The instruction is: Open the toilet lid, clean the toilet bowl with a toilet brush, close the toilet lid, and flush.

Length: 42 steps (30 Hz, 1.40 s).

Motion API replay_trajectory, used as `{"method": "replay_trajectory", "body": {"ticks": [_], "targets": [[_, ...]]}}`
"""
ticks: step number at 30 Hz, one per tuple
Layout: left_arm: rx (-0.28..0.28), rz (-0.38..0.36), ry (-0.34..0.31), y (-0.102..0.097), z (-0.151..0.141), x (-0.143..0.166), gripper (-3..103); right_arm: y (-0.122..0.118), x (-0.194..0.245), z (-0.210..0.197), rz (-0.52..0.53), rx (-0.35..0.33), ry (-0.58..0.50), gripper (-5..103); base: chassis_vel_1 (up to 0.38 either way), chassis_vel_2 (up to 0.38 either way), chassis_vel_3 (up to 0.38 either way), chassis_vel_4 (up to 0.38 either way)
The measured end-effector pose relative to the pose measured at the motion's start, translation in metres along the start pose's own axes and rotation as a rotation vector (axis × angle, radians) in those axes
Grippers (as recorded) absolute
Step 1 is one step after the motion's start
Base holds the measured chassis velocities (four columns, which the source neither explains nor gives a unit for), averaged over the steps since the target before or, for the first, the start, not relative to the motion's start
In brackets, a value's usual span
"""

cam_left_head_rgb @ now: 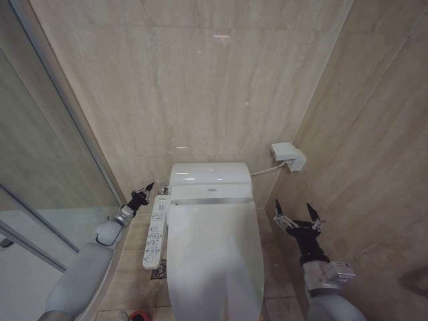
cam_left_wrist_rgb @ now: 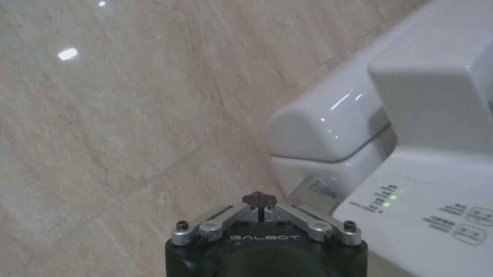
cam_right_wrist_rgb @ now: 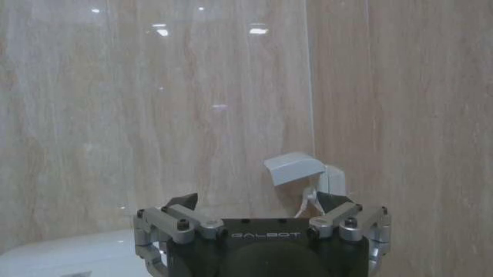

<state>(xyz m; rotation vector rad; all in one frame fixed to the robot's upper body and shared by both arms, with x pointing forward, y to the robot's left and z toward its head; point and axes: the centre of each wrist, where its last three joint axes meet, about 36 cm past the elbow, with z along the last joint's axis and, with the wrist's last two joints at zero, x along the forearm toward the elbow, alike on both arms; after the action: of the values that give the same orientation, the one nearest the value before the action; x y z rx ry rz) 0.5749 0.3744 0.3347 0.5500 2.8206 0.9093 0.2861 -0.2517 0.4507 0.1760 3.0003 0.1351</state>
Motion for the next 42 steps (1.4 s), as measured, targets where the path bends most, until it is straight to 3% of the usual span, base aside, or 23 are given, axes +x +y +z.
{"method": "replay_trajectory", "body": {"ticks": [6, 17, 30, 42], "targets": [[-0.041, 0.047, -0.004, 0.006, 0.005, 0.005, 0, 0.0, 0.0, 0.0, 0.0, 0.0, 0.0, 100, 0.0, 0.0, 0.0, 0.0], [-0.065, 0.099, -0.016, 0.02, 0.009, 0.0, 0, 0.0, 0.0, 0.0, 0.0, 0.0, 0.0, 100, 0.0, 0.0, 0.0, 0.0], [-0.055, 0.158, -0.032, 0.005, 0.009, -0.007, 0, 0.0, 0.0, 0.0, 0.0, 0.0, 0.0, 100, 0.0, 0.0, 0.0, 0.0], [-0.067, 0.161, -0.018, 0.018, 0.014, -0.005, 0, 0.0, 0.0, 0.0, 0.0, 0.0, 0.0, 100, 0.0, 0.0, 0.0, 0.0]]}}
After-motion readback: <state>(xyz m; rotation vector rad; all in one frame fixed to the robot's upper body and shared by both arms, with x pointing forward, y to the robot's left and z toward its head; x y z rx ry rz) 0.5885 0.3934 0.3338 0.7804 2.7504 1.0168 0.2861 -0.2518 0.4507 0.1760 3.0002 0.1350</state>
